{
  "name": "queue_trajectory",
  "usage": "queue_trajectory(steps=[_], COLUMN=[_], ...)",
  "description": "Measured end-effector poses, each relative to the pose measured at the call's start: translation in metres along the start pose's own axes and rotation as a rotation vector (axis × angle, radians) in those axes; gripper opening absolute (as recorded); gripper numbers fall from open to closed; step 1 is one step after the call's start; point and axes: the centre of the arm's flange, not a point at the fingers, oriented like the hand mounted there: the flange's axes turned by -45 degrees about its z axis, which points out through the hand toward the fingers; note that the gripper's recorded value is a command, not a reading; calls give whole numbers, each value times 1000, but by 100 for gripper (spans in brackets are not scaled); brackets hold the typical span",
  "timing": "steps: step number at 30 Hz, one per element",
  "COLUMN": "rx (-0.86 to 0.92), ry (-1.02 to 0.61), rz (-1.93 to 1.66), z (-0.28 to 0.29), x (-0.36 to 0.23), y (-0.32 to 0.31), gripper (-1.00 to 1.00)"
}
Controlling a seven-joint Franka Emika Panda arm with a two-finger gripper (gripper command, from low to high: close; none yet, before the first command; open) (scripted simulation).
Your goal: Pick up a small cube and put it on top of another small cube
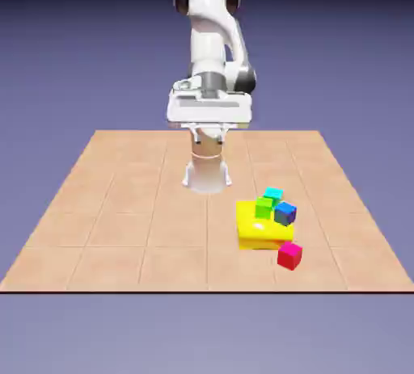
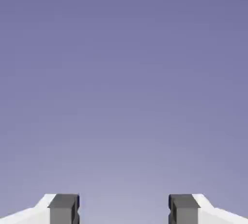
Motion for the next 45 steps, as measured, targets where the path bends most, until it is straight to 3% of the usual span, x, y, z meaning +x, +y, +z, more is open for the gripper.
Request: queue_trajectory(steps=[11, 23, 29, 30, 32, 38, 45], rx=[130, 294, 306, 306, 306, 294, 287], ry=[-390, -785, -811, -811, -811, -792, -786], rz=[-367, -773, -800, -801, -801, -774, -688], z=[117, 220, 269, 274, 274, 215, 133], x=[-17, -107, -160, -166, -166, -93, -78], y=[-105, -233, -240, -240, -240, -234, -232], gripper=[0, 0, 0, -100, -100, -100, -100])
